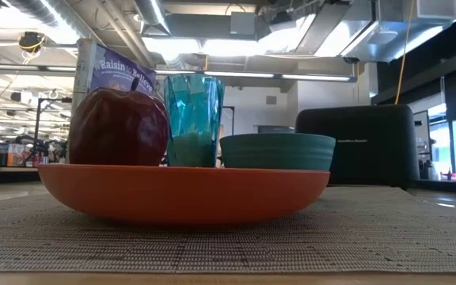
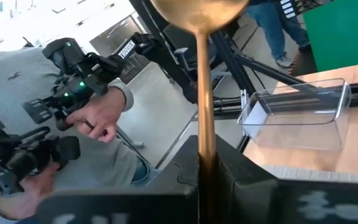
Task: Arrange a breakfast setting
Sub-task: Put the gold spoon on the table mat, then return to Home Position
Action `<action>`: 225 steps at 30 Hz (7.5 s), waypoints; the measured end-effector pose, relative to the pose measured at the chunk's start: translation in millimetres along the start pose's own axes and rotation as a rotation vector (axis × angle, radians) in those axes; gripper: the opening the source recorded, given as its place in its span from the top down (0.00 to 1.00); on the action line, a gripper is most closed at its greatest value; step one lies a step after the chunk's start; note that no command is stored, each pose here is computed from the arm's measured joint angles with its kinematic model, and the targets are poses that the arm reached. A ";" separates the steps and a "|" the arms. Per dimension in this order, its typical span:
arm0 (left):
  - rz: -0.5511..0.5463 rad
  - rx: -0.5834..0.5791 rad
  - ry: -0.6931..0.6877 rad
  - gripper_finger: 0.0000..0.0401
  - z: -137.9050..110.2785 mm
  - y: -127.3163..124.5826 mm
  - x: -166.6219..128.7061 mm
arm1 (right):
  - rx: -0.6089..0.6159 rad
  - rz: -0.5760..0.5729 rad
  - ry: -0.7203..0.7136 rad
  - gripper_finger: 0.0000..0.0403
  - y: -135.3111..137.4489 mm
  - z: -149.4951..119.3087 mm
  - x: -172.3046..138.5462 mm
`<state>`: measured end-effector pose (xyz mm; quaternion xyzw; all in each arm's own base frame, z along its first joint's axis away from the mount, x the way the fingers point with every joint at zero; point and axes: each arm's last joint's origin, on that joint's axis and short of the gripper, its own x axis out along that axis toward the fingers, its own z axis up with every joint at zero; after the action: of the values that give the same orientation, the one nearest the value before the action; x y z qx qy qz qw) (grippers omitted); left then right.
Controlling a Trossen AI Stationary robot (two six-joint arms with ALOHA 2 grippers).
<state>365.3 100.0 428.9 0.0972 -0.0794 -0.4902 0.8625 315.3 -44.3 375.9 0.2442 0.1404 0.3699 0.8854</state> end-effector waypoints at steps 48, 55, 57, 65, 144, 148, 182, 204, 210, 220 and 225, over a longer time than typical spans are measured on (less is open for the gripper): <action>0.660 -0.622 -0.139 0.55 -5.0 23.2 -44.7 | 0.336 -1.013 0.103 1.00 31.4 -45.9 -54.0; 0.720 -0.664 -0.099 0.56 -13.0 21.4 -31.5 | 0.445 -1.079 0.139 1.00 35.5 -63.9 -61.8; 0.766 -0.691 -0.050 0.57 -20.1 19.7 -25.5 | 0.468 -1.084 0.143 1.00 35.6 -72.6 -63.9; 0.951 -0.815 0.121 0.61 -42.2 8.3 0.4 | 0.538 -1.111 0.125 1.00 45.3 -111.4 -72.2; 1.130 -0.439 0.518 0.61 31.5 -66.1 -33.4 | 0.372 -1.160 -0.189 0.75 94.7 -124.8 37.6; 1.175 -0.427 0.426 0.62 37.5 -62.8 -24.5 | 0.114 -0.956 -0.237 0.83 112.7 -92.8 23.0; 0.937 -0.243 0.076 1.00 4.9 -186.7 -10.3 | -0.377 -0.610 -0.427 1.00 151.1 -105.0 -118.8; 1.016 -0.245 0.036 1.00 -93.1 -297.0 -54.4 | -0.410 -0.660 -0.386 1.00 110.7 -183.6 -120.1; 1.118 -0.237 0.033 1.00 -122.1 -309.0 -61.1 | -0.379 -0.706 -0.425 1.00 105.2 -208.5 -127.6; 0.997 -0.183 0.004 1.00 -132.8 -318.0 -60.7 | -0.286 -0.643 -0.439 1.00 75.2 -248.6 -119.7; 0.973 -0.135 -0.003 1.00 -130.3 -323.1 -62.5 | -0.286 -0.614 -0.421 1.00 59.8 -262.4 -112.7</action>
<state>95.7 3.8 220.8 -0.0081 -0.0848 -0.0345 0.9958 90.2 -3.3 194.9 0.1357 -0.0306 0.0458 0.9892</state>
